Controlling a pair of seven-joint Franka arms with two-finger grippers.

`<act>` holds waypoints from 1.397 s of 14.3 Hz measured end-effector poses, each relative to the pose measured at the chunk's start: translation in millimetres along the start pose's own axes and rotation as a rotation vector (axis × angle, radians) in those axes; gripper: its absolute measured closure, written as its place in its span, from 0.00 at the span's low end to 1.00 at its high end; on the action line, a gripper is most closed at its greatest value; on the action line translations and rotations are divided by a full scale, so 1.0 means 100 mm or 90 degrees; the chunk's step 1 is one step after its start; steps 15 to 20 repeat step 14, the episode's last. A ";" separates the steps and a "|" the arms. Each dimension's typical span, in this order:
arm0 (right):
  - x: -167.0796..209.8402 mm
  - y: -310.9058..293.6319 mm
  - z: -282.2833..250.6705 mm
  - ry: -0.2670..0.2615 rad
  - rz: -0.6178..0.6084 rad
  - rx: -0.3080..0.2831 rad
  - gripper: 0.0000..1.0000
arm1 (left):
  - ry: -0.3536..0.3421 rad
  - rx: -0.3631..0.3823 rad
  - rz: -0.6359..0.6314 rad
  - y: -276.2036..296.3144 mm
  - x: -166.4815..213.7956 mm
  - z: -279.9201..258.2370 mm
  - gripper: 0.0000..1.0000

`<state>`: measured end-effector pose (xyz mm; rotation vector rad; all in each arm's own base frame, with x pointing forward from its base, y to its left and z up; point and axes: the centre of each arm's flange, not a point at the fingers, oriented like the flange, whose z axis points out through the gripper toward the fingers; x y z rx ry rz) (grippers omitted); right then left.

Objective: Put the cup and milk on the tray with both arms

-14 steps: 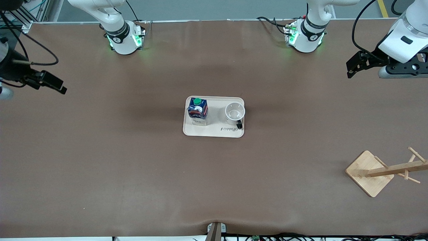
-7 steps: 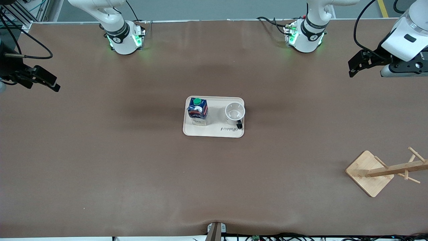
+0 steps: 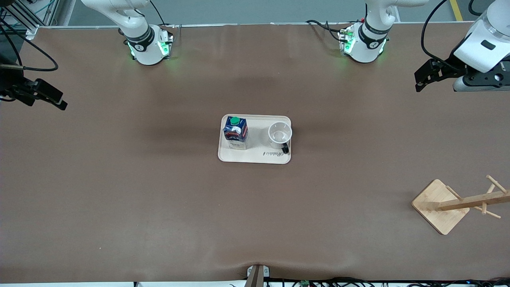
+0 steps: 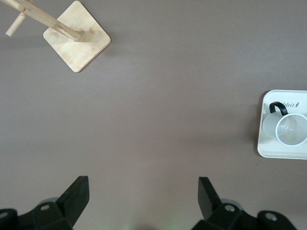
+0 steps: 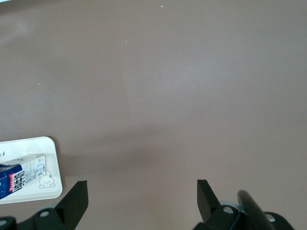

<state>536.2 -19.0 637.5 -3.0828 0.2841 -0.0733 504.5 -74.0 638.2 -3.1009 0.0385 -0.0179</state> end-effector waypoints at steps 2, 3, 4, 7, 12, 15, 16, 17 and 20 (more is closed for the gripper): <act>0.04 0.21 -0.04 0.009 0.006 0.000 0.00 | 0.002 0.000 0.000 0.00 0.00 -0.02 0.00; 0.05 0.28 -0.08 0.014 0.004 0.000 0.00 | 0.004 0.000 0.001 -0.01 0.00 -0.03 0.00; 0.06 0.35 -0.10 0.017 -0.003 -0.001 0.00 | 0.005 -0.001 0.006 -0.01 0.00 -0.04 0.00; 0.09 0.39 -0.03 0.005 -0.019 -0.002 0.00 | 0.006 -0.001 0.025 -0.01 0.00 -0.04 0.00; 0.10 0.37 -0.01 0.003 -0.031 -0.011 0.00 | 0.008 -0.001 0.025 -0.02 0.00 -0.06 0.00; 0.10 0.39 -0.02 0.003 -0.031 -0.016 0.00 | 0.007 -0.001 0.025 -0.02 0.00 -0.06 0.00; 0.10 0.39 -0.02 0.003 -0.031 -0.016 0.00 | 0.007 -0.001 0.025 -0.02 0.00 -0.06 0.00; 0.10 0.39 -0.02 0.003 -0.031 -0.016 0.00 | 0.007 -0.001 0.025 -0.02 0.00 -0.06 0.00; 0.10 0.39 -0.02 0.003 -0.031 -0.016 0.00 | 0.007 -0.001 0.025 -0.02 0.00 -0.06 0.00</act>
